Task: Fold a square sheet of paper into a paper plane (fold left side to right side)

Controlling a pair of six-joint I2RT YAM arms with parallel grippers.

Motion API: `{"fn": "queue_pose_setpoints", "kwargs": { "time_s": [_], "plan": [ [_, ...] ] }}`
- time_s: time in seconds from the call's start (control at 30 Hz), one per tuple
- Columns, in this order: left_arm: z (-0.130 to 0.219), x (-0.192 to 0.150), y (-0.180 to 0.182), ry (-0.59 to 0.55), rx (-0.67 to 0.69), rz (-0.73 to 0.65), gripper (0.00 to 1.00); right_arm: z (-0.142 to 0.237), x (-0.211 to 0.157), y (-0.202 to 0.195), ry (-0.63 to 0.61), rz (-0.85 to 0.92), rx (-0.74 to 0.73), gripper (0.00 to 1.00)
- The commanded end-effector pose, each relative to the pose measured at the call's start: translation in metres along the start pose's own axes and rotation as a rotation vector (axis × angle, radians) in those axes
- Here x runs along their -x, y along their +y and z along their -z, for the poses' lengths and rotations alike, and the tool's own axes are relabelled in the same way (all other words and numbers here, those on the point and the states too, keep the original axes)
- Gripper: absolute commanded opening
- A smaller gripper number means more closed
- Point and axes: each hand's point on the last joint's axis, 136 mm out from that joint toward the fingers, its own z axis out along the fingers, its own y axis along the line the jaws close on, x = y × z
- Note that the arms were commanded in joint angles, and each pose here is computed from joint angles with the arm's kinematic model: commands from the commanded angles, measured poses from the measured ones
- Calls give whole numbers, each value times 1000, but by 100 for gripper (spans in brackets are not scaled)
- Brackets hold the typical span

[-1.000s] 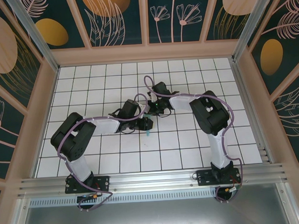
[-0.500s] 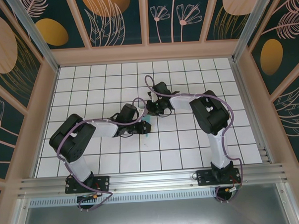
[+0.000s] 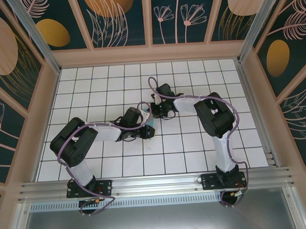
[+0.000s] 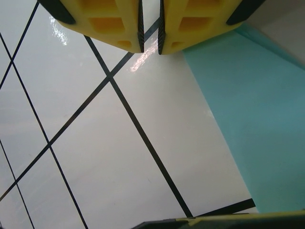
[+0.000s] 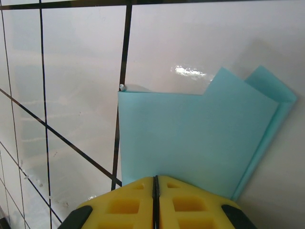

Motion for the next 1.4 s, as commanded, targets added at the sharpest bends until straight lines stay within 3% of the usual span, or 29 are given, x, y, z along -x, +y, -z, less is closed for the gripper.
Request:
{"fn": "queue_pose_setpoints", "kwargs": {
  "time_s": [0.0,0.13,0.53,0.67,0.87,1.37],
  "plan": [
    [3,-50,-1,170,6,19,19,-14,-9,-31,33,-37,-85,11],
    [4,-56,1,178,9,28,19,-14,-9,-31,34,-36,-84,11],
    [37,-3,-40,-16,-80,-1,23,-13,-6,-28,30,-32,-76,11],
    [49,17,-25,-98,12,85,25,-10,-4,-24,24,-28,-67,11],
    [76,43,1,-221,-25,249,30,-9,-4,-23,24,-26,-61,11],
    [38,71,-6,-157,-188,272,27,-9,-5,-22,28,-32,-55,11]
  ]
}}
